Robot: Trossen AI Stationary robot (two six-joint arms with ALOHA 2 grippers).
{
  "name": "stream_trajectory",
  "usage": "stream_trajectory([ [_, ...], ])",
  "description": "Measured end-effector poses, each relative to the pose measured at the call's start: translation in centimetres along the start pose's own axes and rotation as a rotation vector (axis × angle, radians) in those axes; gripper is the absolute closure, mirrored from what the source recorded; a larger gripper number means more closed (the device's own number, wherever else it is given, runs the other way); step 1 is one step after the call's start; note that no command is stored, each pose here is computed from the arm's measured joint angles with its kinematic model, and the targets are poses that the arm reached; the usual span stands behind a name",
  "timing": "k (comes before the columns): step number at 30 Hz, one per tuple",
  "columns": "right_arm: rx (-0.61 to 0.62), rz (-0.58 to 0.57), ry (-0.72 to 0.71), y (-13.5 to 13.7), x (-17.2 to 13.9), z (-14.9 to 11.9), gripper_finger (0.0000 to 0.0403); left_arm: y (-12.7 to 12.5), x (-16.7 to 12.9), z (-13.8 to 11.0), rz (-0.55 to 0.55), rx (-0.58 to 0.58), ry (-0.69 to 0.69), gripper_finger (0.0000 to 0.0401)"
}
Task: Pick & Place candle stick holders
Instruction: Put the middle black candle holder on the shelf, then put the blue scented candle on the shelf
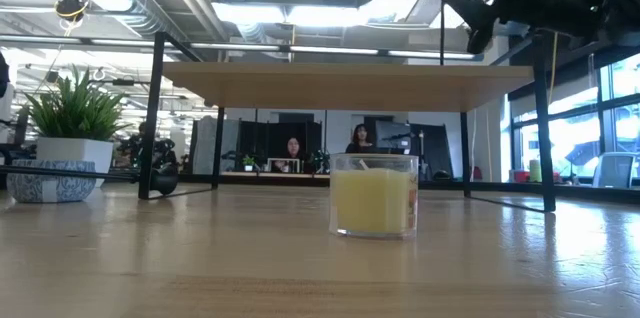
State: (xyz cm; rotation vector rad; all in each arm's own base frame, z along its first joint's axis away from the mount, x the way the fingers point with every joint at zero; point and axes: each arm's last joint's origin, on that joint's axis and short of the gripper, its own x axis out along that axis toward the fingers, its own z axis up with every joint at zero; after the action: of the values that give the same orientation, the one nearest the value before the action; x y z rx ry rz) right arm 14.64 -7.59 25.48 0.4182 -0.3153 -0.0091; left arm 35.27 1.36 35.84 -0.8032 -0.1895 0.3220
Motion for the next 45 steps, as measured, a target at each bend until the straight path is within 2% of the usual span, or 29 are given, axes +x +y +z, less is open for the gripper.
stream_trajectory([
  [6,-0.032,-0.11,0.056,0.0,-0.9,-0.4,0.0201,0.0,0.0,0.0,0.0,0.016,0.0,0.0285],
  [14,-0.05,-0.185,0.153,0.6,-2.6,-0.8,0.0207,-0.1,0.0,-0.1,-0.007,0.049,0.008,0.0285],
  [19,-0.1,-0.239,0.192,1.2,-3.9,-1.0,0.0222,-0.2,-0.1,-0.3,-0.025,0.078,0.03,0.0285],
  [23,-0.064,-0.246,0.228,1.6,-4.9,-1.3,0.0244,-0.3,-0.1,-0.4,-0.044,0.086,0.047,0.0285],
  [25,-0.006,-0.203,0.257,2.0,-5.3,-1.4,0.0257,-0.3,-0.1,-0.4,-0.065,0.088,0.067,0.0285],
  [30,0.195,0.027,0.384,2.9,-5.7,-1.8,0.0289,-0.5,-0.1,-0.6,-0.135,0.111,0.131,0.0285],
  [36,0.406,0.216,0.452,4.0,-5.6,-1.3,0.031,-0.8,-0.2,-0.9,-0.266,0.118,0.251,0.0285],
  [41,0.46,0.362,0.389,5.5,-5.3,0.1,0.0311,-0.9,-0.4,-1.0,-0.428,0.109,0.403,0.0285],
  [45,0.489,0.447,0.238,6.7,-5.2,1.6,0.0311,-1.2,-0.7,-1.3,-0.535,0.106,0.501,0.0285],
])
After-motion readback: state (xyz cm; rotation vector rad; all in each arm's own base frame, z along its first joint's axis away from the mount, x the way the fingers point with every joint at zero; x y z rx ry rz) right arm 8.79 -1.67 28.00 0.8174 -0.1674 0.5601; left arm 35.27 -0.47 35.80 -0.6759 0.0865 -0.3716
